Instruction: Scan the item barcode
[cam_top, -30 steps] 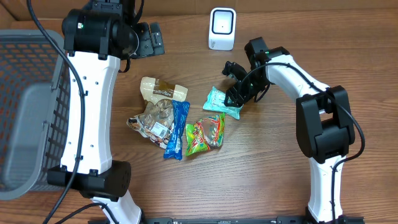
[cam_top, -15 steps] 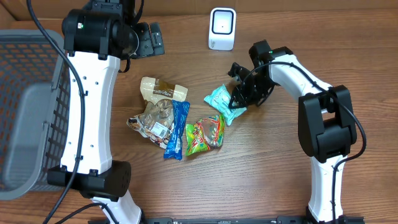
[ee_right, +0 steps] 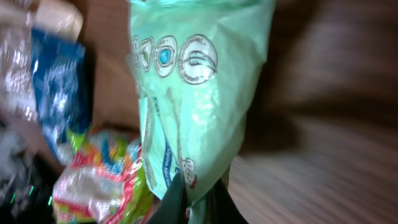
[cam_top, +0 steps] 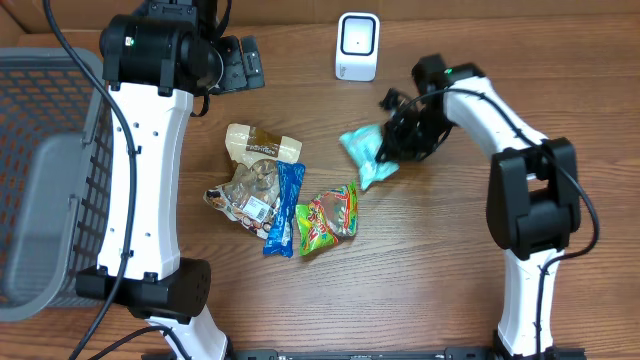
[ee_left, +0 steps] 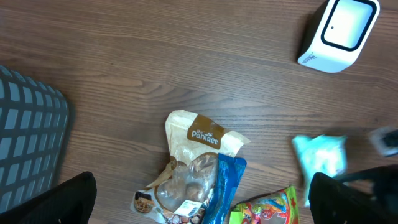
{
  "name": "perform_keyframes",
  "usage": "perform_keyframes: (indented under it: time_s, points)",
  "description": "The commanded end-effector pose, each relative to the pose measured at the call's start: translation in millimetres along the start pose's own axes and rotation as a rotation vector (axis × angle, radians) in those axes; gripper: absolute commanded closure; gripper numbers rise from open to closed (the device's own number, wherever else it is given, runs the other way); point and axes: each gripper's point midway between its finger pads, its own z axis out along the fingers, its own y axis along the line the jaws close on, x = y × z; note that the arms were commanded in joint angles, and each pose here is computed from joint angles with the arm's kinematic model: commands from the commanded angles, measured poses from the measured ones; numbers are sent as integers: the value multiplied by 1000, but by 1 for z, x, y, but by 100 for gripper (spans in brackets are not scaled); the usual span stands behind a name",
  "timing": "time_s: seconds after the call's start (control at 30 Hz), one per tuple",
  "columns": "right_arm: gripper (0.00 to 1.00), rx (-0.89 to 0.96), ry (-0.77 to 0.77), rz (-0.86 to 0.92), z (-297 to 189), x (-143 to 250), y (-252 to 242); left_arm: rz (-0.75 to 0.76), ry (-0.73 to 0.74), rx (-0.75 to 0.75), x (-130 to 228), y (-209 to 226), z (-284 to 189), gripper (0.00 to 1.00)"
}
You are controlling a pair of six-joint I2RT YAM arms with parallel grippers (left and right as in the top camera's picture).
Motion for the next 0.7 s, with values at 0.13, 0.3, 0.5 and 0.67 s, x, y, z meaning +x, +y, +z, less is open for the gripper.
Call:
perform_keyframes:
  time_s: [0.13,0.3,0.5,0.67]
  points:
    - [96,748,-324,221,-123,-13,-42,-18,7,-1,1,-1,3,0]
    - [96,1101,-388,279,-128,3,-40,-18,8,-1,2,-1,3,0]
    - [96,1406,-349,175,-97,17,-40,-18,7,-1,2,-1,2,0]
    - [96,1548,-398,101,-83,14,-32,-18,8,-1,2,-1,3,0]
